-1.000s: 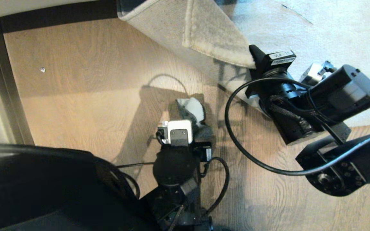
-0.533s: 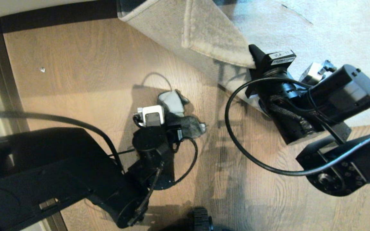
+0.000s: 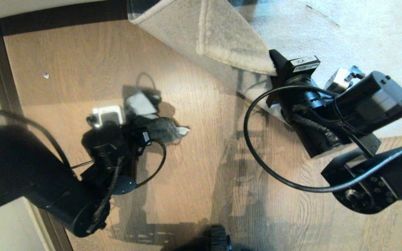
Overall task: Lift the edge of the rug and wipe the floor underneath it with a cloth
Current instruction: Wipe the floor under the carpet with a rag
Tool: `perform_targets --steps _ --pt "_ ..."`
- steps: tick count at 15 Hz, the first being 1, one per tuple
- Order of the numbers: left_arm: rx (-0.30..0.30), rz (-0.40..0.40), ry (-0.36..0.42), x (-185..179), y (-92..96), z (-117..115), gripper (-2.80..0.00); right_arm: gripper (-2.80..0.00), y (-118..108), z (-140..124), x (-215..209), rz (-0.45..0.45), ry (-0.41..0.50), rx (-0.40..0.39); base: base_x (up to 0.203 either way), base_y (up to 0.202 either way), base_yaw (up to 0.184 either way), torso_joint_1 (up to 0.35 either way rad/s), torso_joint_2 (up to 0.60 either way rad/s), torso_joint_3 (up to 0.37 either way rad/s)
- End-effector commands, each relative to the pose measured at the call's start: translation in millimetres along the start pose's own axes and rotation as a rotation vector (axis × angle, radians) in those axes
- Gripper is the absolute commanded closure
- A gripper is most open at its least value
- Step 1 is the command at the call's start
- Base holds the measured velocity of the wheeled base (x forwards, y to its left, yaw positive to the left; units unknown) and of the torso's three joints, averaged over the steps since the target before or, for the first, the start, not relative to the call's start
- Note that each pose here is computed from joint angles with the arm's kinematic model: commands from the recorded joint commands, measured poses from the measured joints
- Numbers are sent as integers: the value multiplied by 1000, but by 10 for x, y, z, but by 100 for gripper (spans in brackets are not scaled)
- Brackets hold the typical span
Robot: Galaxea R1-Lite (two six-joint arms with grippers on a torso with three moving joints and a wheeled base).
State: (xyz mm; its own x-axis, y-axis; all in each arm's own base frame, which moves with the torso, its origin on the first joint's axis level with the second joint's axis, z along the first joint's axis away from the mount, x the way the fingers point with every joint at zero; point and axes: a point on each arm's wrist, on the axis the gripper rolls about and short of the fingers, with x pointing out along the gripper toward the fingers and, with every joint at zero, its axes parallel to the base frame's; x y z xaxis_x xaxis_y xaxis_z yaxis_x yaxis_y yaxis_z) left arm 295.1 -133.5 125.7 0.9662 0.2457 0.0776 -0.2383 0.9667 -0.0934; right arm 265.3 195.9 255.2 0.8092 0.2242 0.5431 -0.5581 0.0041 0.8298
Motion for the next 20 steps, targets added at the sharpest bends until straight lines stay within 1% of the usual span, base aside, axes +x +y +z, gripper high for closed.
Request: perform_targets --steps 1,2,4,6,8,10,13,15,17,20 --pt "-8 27 -6 -160 254 128 0 0 31 8 -8 34 -14 20 0 0 0 0 0 0" --pt "-8 25 -3 -238 313 122 0 0 36 10 -8 35 -14 21 0 0 0 0 0 0" --pt "25 22 34 -423 450 70 0 0 38 11 -8 37 -14 23 0 0 0 0 0 0" --pt "41 -7 59 -640 533 77 0 0 30 10 -13 33 -12 21 0 0 0 0 0 0" --pt "58 -70 84 -872 541 70 0 0 28 2 -20 31 -9 20 0 0 0 0 0 0" --pt "88 -150 119 -1081 500 14 0 0 34 -4 -20 33 -8 22 0 0 0 0 0 0" --pt "106 -283 139 -1357 308 -24 0 0 36 -3 -17 33 -10 19 0 0 0 0 0 0" --pt "134 -370 164 -1498 127 -123 0 0 50 0 -11 38 -12 18 0 0 0 0 0 0" --pt "97 -409 139 -1473 -165 -131 0 0 62 5 -11 41 -14 16 0 0 0 0 0 0" --pt "44 -432 103 -1356 -641 -210 0 0 83 -2 -30 41 -11 12 0 0 0 0 0 0"
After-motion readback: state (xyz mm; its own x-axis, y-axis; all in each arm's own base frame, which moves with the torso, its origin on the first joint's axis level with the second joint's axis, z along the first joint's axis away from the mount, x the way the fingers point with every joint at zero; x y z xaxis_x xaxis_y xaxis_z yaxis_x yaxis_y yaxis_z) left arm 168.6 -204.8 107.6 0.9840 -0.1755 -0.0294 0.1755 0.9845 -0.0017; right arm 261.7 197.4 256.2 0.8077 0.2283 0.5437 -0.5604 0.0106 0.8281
